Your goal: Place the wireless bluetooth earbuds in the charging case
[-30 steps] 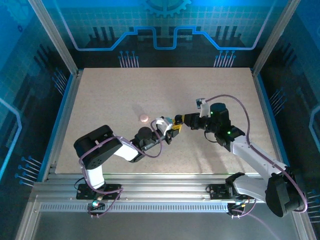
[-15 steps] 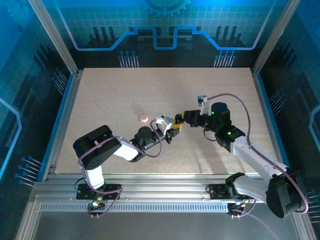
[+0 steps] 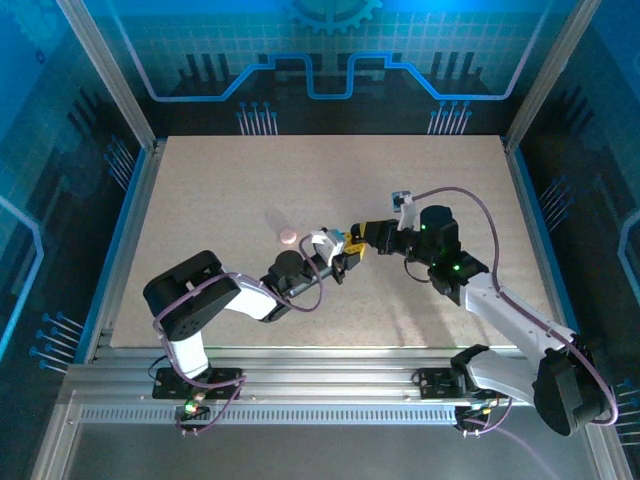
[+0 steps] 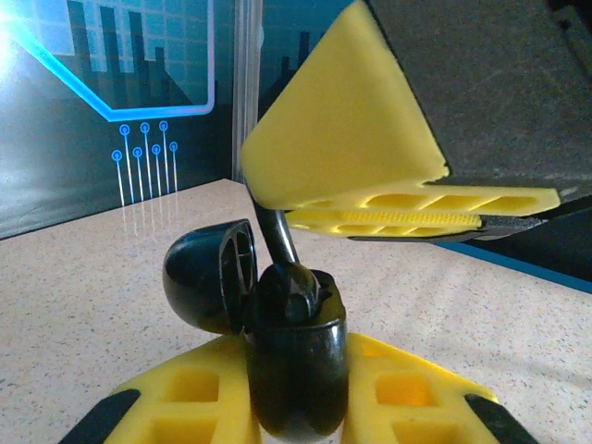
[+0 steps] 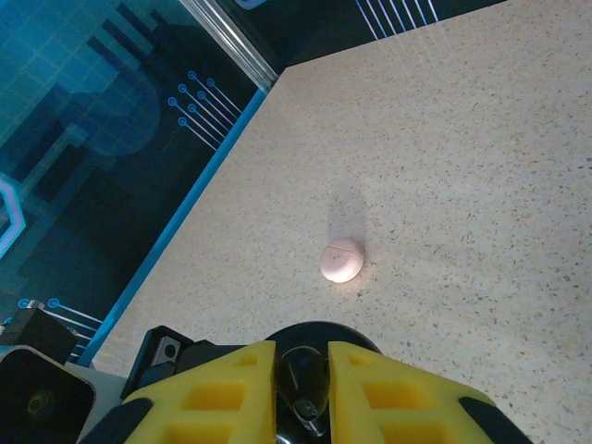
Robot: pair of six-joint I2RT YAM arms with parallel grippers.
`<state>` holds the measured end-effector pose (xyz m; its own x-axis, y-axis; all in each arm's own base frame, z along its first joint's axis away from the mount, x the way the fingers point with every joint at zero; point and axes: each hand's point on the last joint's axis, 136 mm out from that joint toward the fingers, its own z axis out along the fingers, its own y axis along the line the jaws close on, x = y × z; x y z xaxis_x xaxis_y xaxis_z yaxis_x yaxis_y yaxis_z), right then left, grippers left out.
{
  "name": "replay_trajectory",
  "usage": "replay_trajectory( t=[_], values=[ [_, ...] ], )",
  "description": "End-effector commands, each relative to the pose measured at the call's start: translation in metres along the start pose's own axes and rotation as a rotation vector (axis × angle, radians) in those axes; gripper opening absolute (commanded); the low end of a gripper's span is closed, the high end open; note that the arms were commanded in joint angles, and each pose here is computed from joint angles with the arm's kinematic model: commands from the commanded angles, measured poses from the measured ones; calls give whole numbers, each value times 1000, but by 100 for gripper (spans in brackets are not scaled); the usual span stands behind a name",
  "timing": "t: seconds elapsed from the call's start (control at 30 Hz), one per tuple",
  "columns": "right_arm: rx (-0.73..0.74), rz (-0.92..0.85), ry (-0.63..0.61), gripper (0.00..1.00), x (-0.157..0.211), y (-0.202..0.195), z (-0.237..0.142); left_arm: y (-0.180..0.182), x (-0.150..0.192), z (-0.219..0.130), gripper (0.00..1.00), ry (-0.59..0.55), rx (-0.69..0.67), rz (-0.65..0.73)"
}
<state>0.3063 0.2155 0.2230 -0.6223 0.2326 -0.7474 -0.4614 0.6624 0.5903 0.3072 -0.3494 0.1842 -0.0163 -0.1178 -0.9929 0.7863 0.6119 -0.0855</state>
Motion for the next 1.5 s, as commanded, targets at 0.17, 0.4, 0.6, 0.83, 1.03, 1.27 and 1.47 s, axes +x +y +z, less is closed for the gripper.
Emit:
replay_trajectory(
  t=[0.17, 0.4, 0.6, 0.83, 1.03, 1.27, 1.47],
  values=[
    [24, -1, -5, 20, 8, -3, -4, 3, -35, 0, 13, -92, 2, -16],
    [18, 11, 0, 20, 12, -4, -3, 4, -42, -2, 13, -107, -1, -11],
    [18, 16, 5, 22, 15, -5, -4, 5, -46, -3, 13, -117, -4, -2],
    [12, 20, 11, 24, 17, -4, -4, 5, -47, -4, 13, -117, 4, 1],
    [10, 20, 5, 35, 12, -3, -2, 0, -45, -4, 13, -112, 30, 2],
    [-9, -8, -21, 49, 0, 7, -10, 1, -39, -7, 13, -97, 25, 18],
    [-44, -59, -41, 57, -8, 15, -24, -1, -33, -11, 13, -79, 31, 43]
  ],
)
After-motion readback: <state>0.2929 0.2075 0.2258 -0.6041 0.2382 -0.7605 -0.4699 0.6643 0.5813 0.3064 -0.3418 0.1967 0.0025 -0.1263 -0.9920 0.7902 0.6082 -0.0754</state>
